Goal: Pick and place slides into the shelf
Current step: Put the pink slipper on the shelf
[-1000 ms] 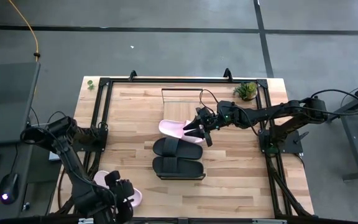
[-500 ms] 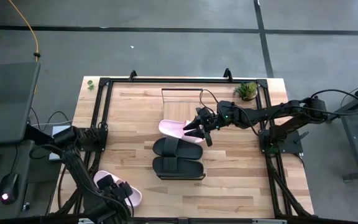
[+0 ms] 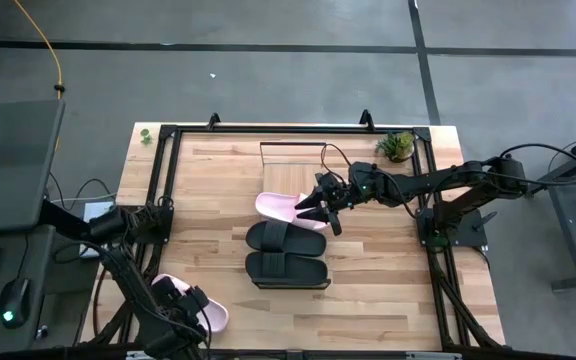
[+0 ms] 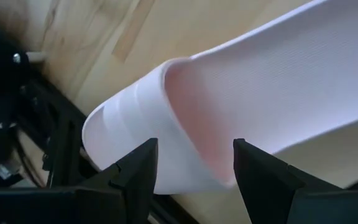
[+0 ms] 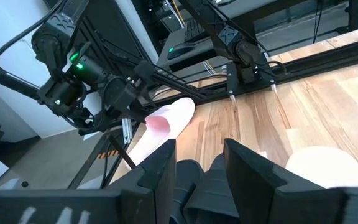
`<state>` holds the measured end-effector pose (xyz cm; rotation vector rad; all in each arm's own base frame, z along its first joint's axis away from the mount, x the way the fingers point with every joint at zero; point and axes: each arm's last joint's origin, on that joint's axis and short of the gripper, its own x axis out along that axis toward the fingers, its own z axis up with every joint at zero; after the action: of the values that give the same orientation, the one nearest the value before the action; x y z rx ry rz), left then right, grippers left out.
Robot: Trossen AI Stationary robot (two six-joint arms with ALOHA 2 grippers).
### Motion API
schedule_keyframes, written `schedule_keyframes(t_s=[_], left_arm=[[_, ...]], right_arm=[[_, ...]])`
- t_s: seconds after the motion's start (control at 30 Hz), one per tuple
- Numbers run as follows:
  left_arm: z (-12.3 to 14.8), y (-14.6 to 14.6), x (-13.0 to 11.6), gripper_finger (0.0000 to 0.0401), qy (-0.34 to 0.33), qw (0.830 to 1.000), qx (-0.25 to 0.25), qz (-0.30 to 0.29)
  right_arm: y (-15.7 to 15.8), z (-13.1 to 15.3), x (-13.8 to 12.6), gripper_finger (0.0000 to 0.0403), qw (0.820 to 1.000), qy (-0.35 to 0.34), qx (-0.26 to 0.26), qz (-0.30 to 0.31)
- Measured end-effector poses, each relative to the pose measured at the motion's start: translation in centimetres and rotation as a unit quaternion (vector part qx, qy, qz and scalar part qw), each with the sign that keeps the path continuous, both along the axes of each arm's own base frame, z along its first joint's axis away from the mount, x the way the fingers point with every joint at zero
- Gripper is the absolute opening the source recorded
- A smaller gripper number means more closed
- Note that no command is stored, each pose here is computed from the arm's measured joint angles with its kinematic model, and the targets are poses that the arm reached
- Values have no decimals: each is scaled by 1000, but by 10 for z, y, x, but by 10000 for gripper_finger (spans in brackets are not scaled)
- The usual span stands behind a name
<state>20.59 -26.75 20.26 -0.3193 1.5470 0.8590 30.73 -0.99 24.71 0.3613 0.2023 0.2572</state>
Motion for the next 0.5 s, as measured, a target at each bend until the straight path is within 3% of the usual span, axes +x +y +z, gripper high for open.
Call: schedule_keyframes(t_s=[0.13, 0.5], left_arm=[[-5, -1, -1, 193, 24, 1000, 3, 6], [-7, 0, 0, 193, 10, 1000, 17, 3]], right_arm=[[0, -1, 0, 126, 1000, 3, 0, 0], [0, -1, 0, 126, 1000, 5, 4, 0]])
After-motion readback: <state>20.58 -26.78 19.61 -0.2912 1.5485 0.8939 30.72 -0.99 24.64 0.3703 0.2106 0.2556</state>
